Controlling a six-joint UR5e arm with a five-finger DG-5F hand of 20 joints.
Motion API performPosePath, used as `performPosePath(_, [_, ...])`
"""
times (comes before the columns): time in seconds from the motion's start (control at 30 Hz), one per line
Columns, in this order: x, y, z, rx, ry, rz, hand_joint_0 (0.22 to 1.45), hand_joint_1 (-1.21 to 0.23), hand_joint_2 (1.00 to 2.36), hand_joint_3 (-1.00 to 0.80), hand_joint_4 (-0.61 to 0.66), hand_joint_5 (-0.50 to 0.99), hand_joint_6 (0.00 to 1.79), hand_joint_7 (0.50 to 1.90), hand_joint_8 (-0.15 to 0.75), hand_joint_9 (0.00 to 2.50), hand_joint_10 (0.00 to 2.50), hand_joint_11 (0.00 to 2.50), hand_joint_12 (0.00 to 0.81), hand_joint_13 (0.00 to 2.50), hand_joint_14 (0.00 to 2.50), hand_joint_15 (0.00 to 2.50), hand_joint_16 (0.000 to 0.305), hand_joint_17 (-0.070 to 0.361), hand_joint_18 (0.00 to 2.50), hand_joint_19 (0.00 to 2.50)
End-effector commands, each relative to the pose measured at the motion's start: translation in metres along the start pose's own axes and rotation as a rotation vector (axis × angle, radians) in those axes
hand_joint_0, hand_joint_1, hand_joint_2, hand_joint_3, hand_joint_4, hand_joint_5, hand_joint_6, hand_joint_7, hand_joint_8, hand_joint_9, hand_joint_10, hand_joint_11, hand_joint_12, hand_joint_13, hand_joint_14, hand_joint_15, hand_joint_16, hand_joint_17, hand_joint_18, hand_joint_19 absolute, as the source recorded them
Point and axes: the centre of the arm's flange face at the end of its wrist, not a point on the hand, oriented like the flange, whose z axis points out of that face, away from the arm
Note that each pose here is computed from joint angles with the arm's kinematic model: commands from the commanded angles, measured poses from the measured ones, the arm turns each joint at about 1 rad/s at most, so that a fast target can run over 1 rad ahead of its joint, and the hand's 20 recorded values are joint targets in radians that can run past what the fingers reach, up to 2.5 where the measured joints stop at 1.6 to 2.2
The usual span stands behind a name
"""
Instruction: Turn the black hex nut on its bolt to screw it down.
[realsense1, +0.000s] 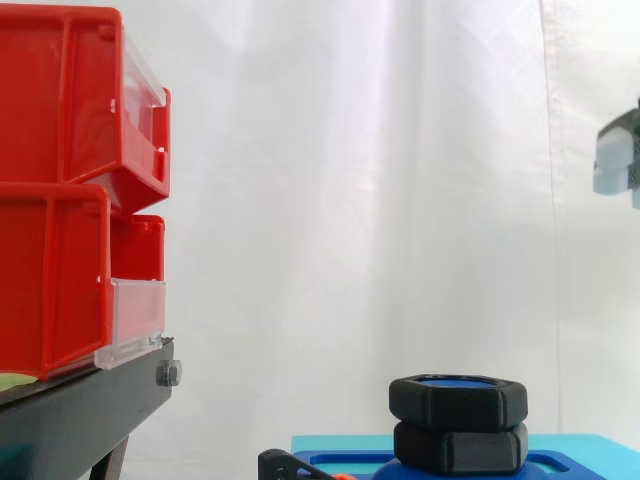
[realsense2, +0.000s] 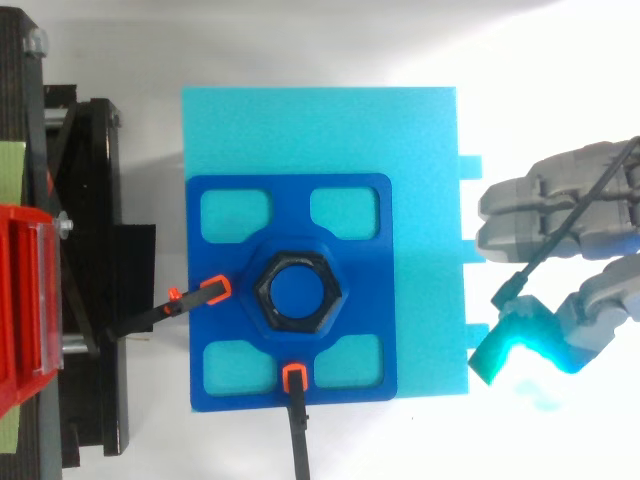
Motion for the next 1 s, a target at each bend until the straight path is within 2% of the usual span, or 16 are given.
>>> performPosePath(0.0, [-0.0031,0.0026,0.0039,-0.028,-0.027,-0.002,0.46,-0.28,1.0,-0.5,0.04,-0.3,0.5,0.59,0.146,0.0,0.0,0.0,0.344,0.0,0.0,0.0,0.06,0.135,0.0,0.15])
performPosePath(0.13, [-0.0067,0.0042,0.0068,-0.052,-0.052,-0.01,0.46,-0.24,1.0,-0.5,0.0,-0.3,0.5,0.59,0.134,0.0,0.0,0.0,0.353,0.0,0.0,0.0,0.062,0.138,0.0,0.18])
performPosePath(0.27, [-0.0072,0.0047,0.0074,-0.057,-0.056,-0.011,0.46,-0.25,1.0,-0.5,0.0,-0.3,0.5,0.59,0.135,0.0,0.0,0.0,0.349,0.0,0.0,0.0,0.06,0.134,0.0,0.15])
performPosePath(0.4, [-0.0066,0.0052,0.0077,-0.057,-0.055,-0.012,0.45,-0.22,1.0,-0.5,0.0,-0.3,0.5,0.54,0.134,0.0,0.0,0.0,0.342,0.0,0.0,0.0,0.058,0.13,0.0,0.18])
performPosePath(0.8, [-0.0067,0.0051,0.0077,-0.056,-0.056,-0.012,0.45,-0.25,1.0,-0.5,-0.01,-0.3,0.5,0.5,0.129,0.0,0.0,0.0,0.342,0.0,0.0,0.0,0.057,0.127,0.0,0.21])
performPosePath(0.9, [-0.0066,0.0052,0.0077,-0.057,-0.055,-0.012,0.45,-0.25,1.0,-0.5,-0.01,-0.3,0.5,0.54,0.131,0.0,0.0,0.0,0.343,0.0,0.0,0.0,0.057,0.129,0.0,0.2])
performPosePath(0.97, [-0.0061,0.0047,0.0076,-0.056,-0.054,-0.011,0.45,-0.26,1.0,-0.5,-0.01,-0.3,0.5,0.51,0.133,0.0,0.0,0.0,0.346,0.0,0.0,0.0,0.057,0.129,0.0,0.2])
